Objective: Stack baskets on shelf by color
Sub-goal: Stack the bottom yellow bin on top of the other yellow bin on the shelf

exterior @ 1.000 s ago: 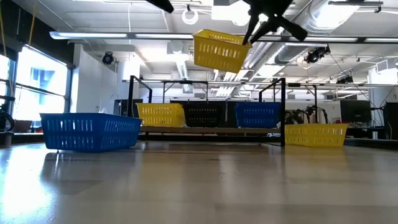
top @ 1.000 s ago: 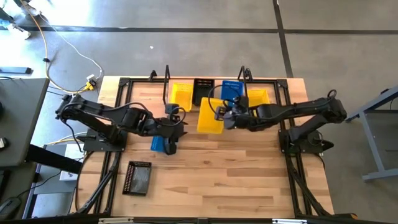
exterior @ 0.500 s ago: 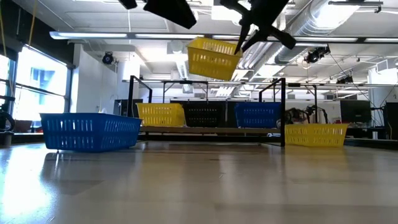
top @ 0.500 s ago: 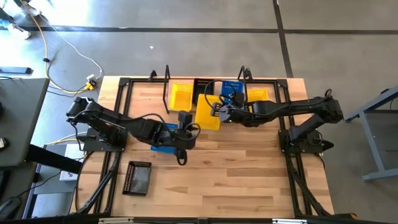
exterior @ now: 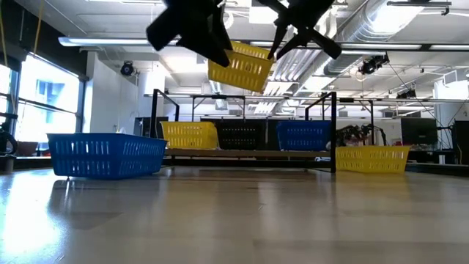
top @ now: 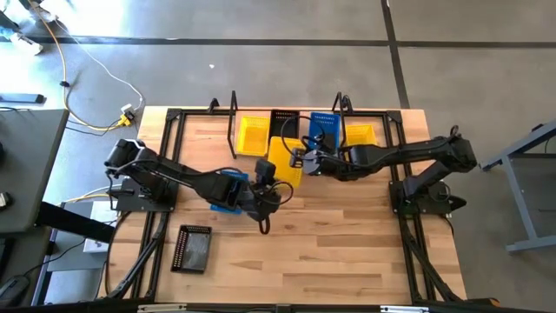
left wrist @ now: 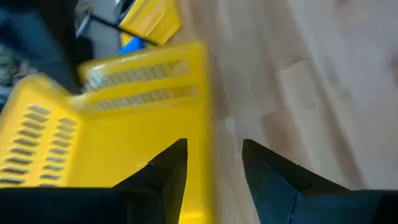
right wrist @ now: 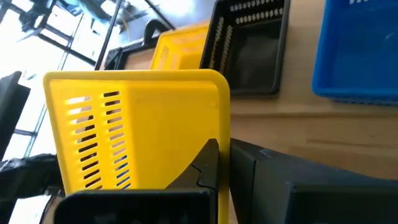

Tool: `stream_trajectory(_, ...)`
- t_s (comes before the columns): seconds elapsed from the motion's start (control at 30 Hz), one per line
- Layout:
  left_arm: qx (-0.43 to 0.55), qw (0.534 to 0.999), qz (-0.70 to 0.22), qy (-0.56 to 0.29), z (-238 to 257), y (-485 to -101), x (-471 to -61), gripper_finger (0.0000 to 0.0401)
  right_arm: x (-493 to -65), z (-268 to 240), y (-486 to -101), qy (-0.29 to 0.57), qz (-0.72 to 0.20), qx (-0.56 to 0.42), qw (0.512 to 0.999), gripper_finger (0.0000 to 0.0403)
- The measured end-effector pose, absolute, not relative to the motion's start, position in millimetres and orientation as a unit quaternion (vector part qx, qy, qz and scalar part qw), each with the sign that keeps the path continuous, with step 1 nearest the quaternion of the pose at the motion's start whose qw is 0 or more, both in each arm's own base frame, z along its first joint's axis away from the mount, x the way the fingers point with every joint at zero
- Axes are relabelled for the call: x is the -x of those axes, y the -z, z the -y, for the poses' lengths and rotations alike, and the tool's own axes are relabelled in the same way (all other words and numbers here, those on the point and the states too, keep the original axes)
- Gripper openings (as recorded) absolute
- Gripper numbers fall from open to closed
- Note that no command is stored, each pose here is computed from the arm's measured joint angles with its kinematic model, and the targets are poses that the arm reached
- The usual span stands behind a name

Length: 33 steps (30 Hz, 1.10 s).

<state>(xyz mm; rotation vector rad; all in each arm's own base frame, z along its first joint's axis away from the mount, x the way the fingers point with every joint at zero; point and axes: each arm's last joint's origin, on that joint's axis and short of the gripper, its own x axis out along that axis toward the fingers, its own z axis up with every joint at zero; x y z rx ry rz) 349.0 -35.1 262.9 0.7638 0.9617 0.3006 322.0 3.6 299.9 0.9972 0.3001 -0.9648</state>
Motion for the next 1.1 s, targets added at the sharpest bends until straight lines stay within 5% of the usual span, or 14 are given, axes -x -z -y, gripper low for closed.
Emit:
stream_trajectory(0.23,-0.357,0.800,-0.459,-0.147,29.8,-258.7,-351.0,0.0122,-321.6,-14.4,-300.0,0.433,-0.141,-0.455,0.765,0.0000)
stream_trajectory(0.5,-0.325,0.819,-0.460,-0.107,26.8,-259.3,-350.5,0.0009,-321.6,-16.5,-299.7,0.428,-0.146,-0.457,0.766,0.0000)
stream_trajectory(0.8,-0.312,0.827,-0.459,-0.091,26.7,-260.1,-350.0,0.0004,-322.0,-17.8,-299.3,0.409,-0.177,-0.424,0.788,0.0011)
stream_trajectory(1.1,-0.309,0.818,-0.478,-0.079,23.9,-257.7,-346.5,0.0001,-320.8,-13.7,-301.9,0.401,-0.193,-0.386,0.808,0.0102)
